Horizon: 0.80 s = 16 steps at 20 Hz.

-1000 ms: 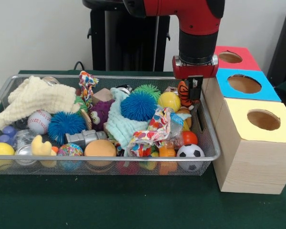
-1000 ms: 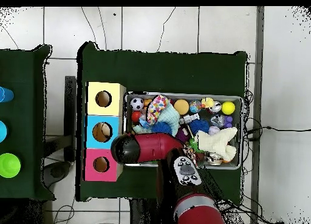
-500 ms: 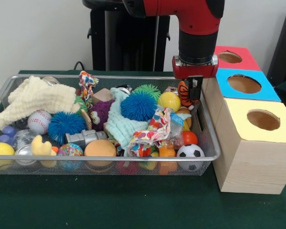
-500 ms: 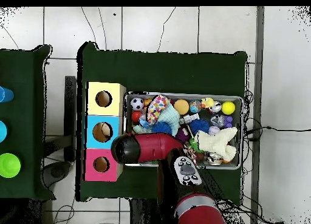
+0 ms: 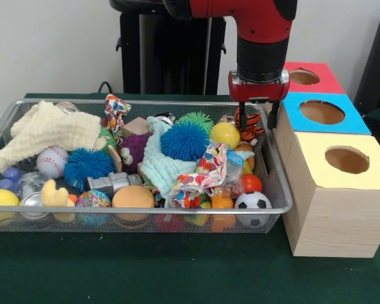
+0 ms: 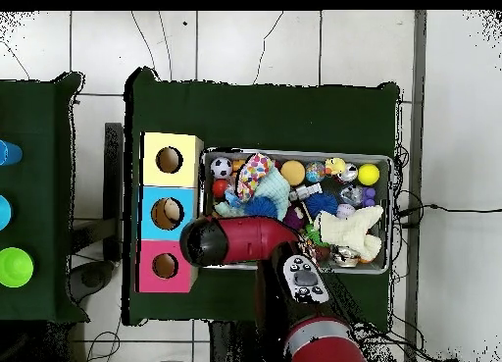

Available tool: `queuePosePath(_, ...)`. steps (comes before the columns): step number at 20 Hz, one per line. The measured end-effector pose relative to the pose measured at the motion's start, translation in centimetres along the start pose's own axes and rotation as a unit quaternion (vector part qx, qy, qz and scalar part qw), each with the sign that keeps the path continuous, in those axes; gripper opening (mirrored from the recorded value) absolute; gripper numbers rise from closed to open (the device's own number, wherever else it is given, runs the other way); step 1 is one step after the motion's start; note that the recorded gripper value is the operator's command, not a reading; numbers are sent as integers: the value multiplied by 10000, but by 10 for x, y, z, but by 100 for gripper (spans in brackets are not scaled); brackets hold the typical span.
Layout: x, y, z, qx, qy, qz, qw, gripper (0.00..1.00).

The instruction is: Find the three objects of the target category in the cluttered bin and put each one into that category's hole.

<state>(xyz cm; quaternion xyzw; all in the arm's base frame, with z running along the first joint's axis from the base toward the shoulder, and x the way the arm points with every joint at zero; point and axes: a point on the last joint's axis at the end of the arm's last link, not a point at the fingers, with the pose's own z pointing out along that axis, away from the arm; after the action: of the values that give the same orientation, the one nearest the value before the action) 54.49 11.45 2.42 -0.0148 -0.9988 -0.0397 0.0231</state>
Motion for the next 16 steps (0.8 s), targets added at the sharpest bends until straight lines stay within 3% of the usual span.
queuePosePath(16,9,-1,1,-32,91,30,9999,100)
